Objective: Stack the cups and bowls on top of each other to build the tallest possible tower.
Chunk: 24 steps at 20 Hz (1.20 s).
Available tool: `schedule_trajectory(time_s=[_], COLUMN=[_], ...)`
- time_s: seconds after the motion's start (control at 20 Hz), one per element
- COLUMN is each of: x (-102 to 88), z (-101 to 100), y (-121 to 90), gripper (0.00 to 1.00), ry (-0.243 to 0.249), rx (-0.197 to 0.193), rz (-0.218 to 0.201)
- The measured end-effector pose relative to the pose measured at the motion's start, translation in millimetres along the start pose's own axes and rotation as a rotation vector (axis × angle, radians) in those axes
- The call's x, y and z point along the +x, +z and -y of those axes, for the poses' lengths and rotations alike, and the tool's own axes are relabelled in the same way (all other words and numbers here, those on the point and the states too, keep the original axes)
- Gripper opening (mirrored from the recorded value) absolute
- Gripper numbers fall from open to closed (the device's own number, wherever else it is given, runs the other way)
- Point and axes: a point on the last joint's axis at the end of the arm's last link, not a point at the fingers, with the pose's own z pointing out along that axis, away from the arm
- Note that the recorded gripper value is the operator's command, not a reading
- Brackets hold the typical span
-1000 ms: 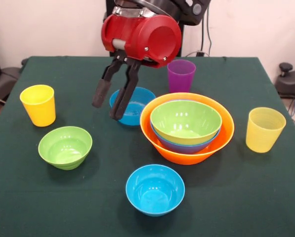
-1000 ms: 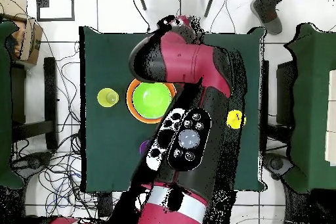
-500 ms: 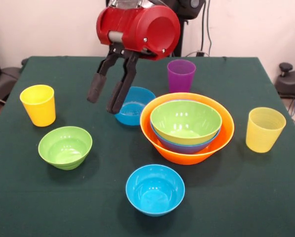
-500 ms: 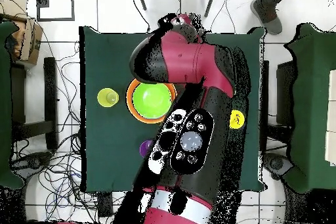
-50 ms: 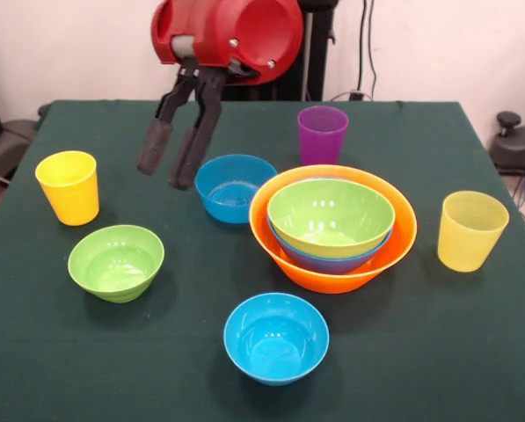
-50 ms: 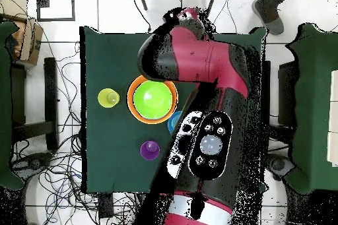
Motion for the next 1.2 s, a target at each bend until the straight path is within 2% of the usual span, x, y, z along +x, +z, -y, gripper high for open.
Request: schedule_trajectory(time_s=[0.25, 0.45, 0.65, 0.7, 0.95, 1.1, 1.2], x=[-12.3, -16.4, -17.7, -17.9, -16.5, -15.0, -14.5], z=[1.6, 4.5, 7.6, 9.5, 13.7, 14.7, 14.1], y=[-1.4, -5.7, -11.0, -14.0, -16.8, -17.1, -17.2], gripper=[1.0, 1.0, 1.0, 1.0, 1.0, 1.0, 1.0], ry=[0.03, 0.03, 0.002, -0.029, -0.095, -0.136, -0.144], rx=[-0.005, 0.019, 0.055, 0.074, 0.103, 0.108, 0.106], rz=[-0.008, -0.024, -0.046, -0.055, -0.066, -0.07, -0.072])
